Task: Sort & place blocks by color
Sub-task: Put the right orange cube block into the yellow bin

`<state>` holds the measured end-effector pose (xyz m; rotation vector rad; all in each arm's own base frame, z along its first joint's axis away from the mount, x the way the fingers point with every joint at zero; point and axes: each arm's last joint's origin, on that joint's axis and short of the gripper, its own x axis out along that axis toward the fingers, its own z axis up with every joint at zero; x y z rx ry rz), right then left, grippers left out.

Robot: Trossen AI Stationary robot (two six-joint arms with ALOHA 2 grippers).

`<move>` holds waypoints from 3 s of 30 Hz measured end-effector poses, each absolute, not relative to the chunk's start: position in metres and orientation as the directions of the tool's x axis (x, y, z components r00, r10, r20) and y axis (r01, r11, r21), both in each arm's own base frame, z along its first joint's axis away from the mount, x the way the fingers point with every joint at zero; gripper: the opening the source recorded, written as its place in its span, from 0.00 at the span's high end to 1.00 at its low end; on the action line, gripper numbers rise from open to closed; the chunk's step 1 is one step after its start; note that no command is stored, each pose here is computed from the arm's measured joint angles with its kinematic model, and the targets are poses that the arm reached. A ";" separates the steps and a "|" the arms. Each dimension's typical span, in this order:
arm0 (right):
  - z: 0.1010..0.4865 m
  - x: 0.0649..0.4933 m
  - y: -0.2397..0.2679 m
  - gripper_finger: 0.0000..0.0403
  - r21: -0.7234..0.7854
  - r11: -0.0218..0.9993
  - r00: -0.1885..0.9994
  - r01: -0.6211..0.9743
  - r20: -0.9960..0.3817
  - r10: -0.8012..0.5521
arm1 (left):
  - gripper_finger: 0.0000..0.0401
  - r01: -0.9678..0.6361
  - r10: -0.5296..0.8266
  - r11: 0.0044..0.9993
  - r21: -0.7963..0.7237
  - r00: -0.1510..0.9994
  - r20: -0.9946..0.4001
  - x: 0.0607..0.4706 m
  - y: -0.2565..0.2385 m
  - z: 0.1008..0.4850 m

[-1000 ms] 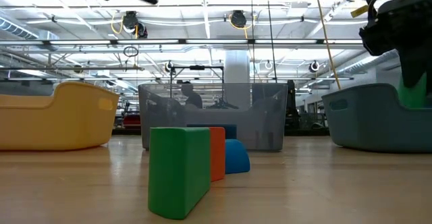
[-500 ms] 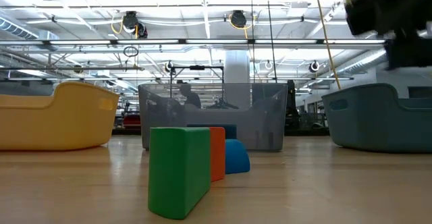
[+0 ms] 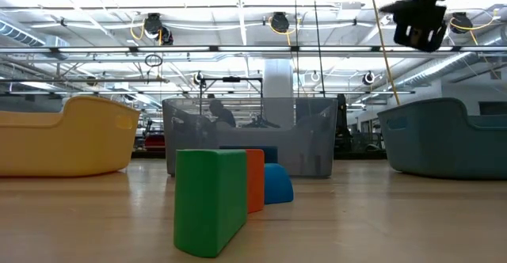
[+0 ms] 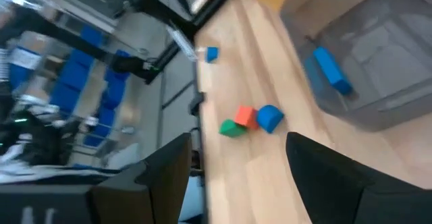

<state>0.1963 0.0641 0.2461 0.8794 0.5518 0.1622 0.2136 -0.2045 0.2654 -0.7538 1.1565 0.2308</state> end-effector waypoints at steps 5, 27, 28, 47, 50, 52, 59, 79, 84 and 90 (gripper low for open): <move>0.232 0.214 0.075 0.43 0.735 0.676 0.842 0.063 -0.402 0.360 | 0.54 -0.486 -0.162 0.783 -0.388 0.442 -0.882 0.229 -0.211 0.249; 0.192 0.253 0.133 0.43 0.640 0.754 0.893 -0.146 -0.242 0.378 | 0.54 -0.336 0.050 0.912 -0.236 0.663 -0.747 0.279 -0.189 0.241; 0.192 0.253 0.135 0.43 0.639 0.755 0.898 -0.148 -0.233 0.373 | 0.54 -0.343 0.059 0.909 -0.239 0.671 -0.739 0.282 -0.188 0.240; 0.187 0.254 0.142 0.43 0.620 0.763 0.895 -0.182 -0.216 0.389 | 0.54 -0.370 0.077 0.887 -0.276 0.708 -0.702 0.321 -0.202 0.188; 0.187 0.254 0.142 0.43 0.621 0.762 0.895 -0.183 -0.215 0.391 | 0.54 -0.372 0.077 0.886 -0.279 0.709 -0.701 0.321 -0.202 0.188; 0.187 0.254 0.142 0.43 0.621 0.762 0.895 -0.184 -0.215 0.391 | 0.54 -0.379 0.085 0.882 -0.280 0.713 -0.696 0.321 -0.202 0.188; 0.187 0.254 0.142 0.43 0.622 0.761 0.895 -0.185 -0.213 0.391 | 0.54 -0.343 0.072 0.888 -0.305 0.760 -0.646 0.329 -0.207 0.184; 0.187 0.254 0.142 0.43 0.623 0.760 0.896 -0.186 -0.210 0.392 | 0.54 -0.369 0.052 0.849 -0.377 0.769 -0.637 0.320 -0.232 0.168; 0.187 0.254 0.142 0.43 0.623 0.760 0.896 -0.186 -0.210 0.392 | 0.53 -0.330 0.013 0.852 -0.407 0.789 -0.614 0.325 -0.242 0.155; 0.187 0.254 0.142 0.43 0.623 0.760 0.895 -0.186 -0.211 0.392 | 0.51 -0.356 0.022 0.841 -0.408 0.775 -0.631 0.326 -0.242 0.145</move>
